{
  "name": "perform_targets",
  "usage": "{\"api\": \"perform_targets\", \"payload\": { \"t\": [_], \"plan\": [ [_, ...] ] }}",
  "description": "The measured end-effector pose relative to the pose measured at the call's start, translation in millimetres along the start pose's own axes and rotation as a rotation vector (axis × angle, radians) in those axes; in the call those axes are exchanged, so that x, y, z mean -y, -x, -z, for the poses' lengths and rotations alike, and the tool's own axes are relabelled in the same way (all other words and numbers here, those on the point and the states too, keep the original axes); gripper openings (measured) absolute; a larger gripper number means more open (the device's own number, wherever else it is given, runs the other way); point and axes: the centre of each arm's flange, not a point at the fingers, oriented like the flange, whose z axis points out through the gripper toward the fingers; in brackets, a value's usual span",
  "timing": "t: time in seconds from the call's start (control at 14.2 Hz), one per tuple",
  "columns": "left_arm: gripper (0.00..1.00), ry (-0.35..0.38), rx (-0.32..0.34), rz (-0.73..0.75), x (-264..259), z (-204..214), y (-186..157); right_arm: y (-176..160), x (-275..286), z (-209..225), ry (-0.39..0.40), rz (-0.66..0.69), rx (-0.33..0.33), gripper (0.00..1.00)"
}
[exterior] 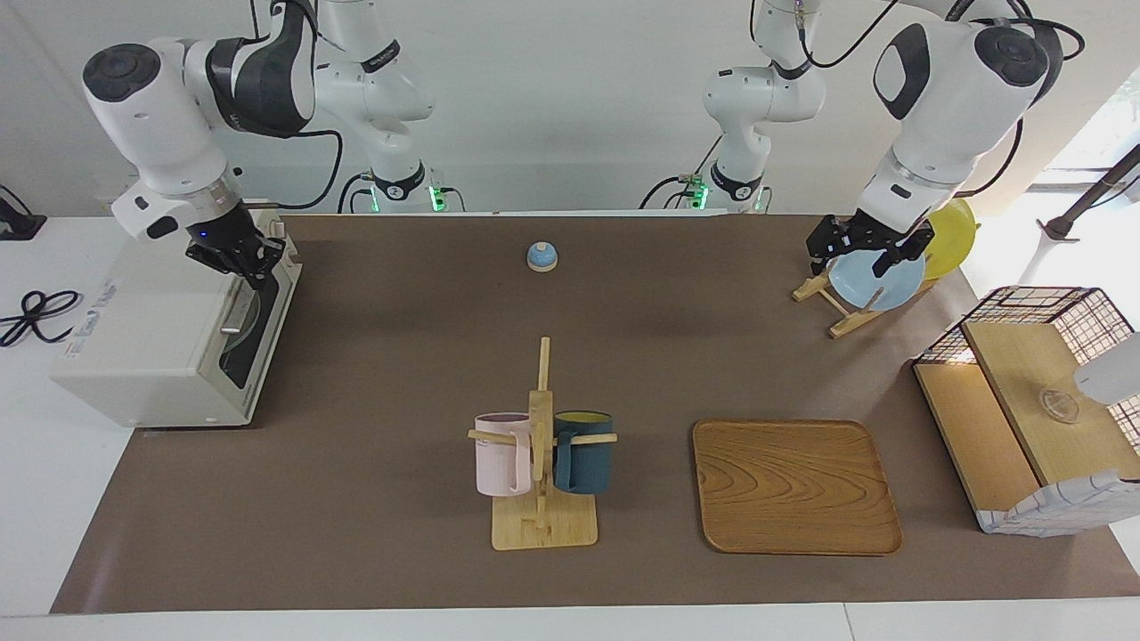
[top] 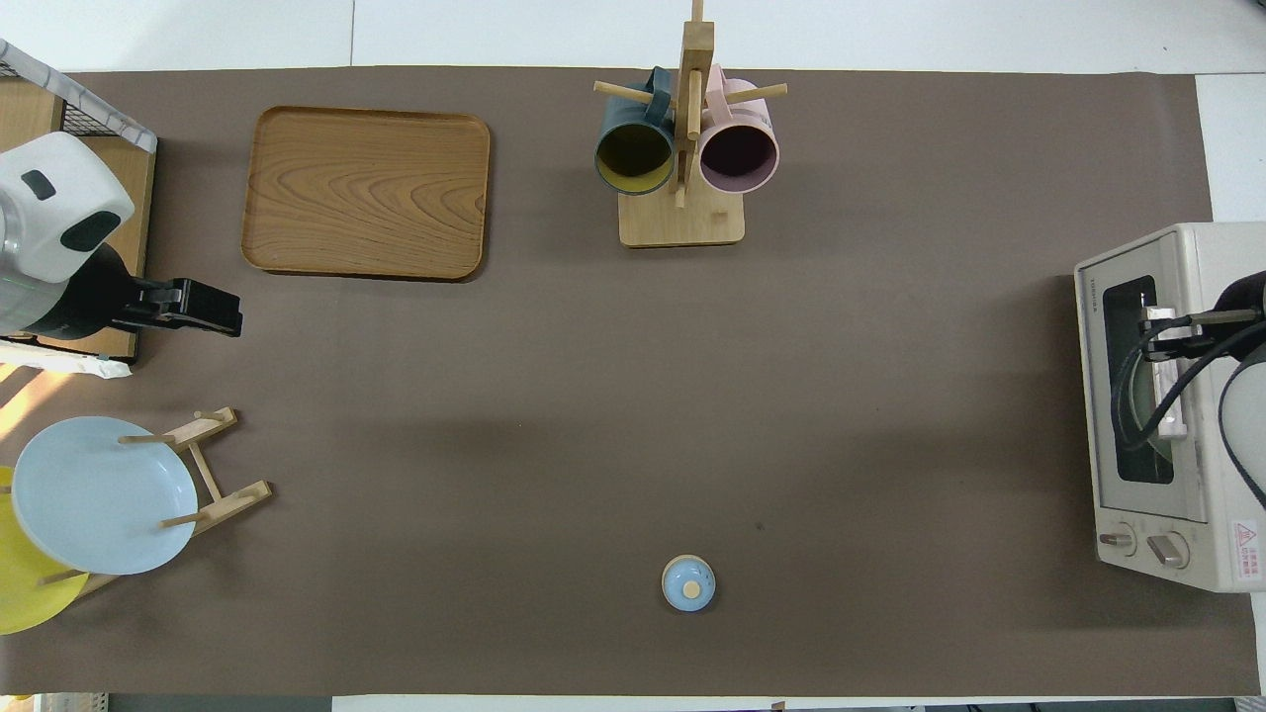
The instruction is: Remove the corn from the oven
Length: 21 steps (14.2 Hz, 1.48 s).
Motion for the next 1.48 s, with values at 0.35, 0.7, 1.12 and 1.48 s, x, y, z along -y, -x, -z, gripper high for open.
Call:
{"api": "perform_targets", "payload": {
  "t": [0.35,0.7,1.12,1.48],
  "plan": [
    [1.0,0.0,0.0,0.0,0,0,0,-2,-32,-39,0.005,-0.074,0.012,0.01],
    [1.0,0.0,0.0,0.0,0,0,0,-3,-32,-39,0.005,-0.089,0.013,0.01],
    [1.0,0.0,0.0,0.0,0,0,0,-6,13,-51,-0.036,-0.142,0.02,0.01],
    [1.0,0.0,0.0,0.0,0,0,0,-9,59,-91,-0.109,-0.136,0.016,0.01]
  ]
}}
